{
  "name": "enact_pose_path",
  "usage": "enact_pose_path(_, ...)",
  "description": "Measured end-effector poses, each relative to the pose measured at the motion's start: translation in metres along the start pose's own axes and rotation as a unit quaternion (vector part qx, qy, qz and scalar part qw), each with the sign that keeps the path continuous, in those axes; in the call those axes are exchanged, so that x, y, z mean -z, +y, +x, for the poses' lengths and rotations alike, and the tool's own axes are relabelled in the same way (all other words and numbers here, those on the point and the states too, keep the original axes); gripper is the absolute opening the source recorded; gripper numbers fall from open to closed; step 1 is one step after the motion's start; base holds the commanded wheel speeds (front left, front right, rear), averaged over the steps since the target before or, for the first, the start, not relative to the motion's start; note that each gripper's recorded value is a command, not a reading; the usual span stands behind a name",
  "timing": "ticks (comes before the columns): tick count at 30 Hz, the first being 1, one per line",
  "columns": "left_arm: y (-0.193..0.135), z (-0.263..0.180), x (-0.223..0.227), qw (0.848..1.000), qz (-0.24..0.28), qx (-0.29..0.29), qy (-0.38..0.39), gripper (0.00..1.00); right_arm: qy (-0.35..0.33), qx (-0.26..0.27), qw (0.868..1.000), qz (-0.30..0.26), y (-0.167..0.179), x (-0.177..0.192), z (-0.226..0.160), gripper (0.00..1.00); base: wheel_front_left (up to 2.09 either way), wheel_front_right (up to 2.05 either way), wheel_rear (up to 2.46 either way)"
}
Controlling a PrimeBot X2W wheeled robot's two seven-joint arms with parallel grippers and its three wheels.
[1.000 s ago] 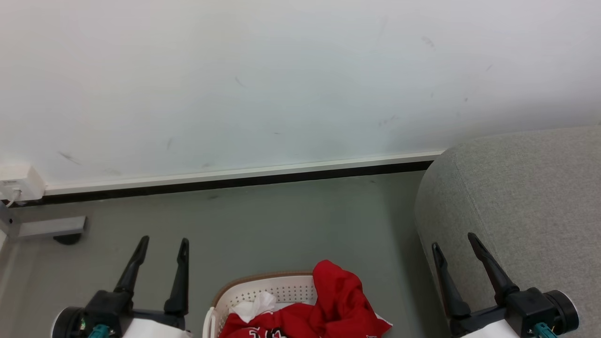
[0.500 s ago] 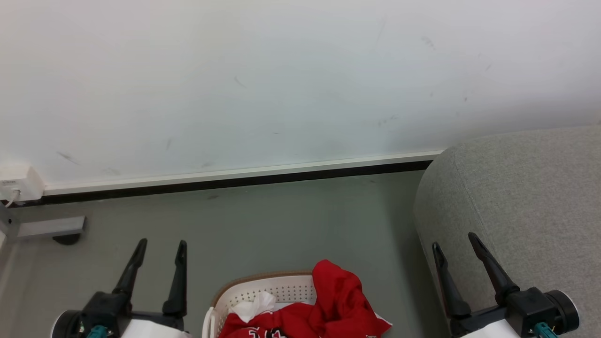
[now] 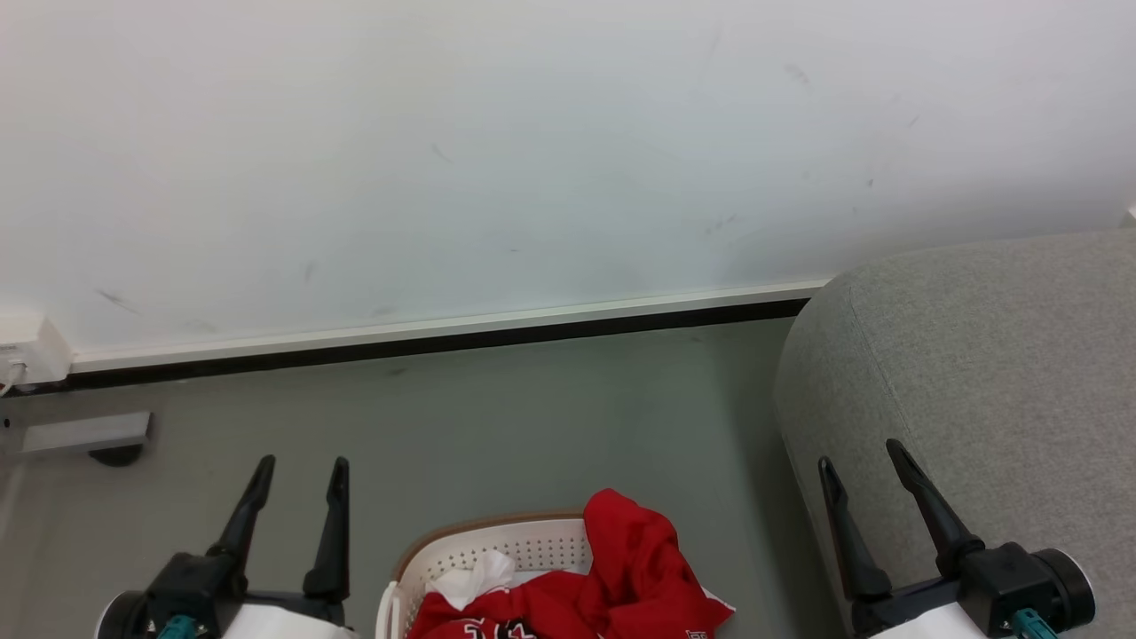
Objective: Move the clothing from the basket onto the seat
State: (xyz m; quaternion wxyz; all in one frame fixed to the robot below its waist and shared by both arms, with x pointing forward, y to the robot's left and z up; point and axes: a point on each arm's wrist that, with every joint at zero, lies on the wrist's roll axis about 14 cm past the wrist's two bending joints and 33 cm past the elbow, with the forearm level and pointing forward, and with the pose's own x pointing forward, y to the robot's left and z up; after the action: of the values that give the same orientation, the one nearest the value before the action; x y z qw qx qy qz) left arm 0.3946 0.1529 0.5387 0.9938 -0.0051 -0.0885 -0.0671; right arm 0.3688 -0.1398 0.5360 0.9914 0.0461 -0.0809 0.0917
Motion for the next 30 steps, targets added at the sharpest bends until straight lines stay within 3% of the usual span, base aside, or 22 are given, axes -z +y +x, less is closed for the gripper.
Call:
enact_pose_path(14,-0.016,0.009,0.015,0.999,-0.009,0.026,0.019,1.00,0.002,0.023,1.000,0.015,-0.013,0.002,-0.006,1.00,0.00,0.00,0.00)
enact_pose_path(30,-0.050,0.040,0.083,0.990,-0.018,0.094,0.102,1.00,0.011,0.078,0.997,0.028,-0.050,0.011,-0.001,1.00,0.00,0.00,0.00)
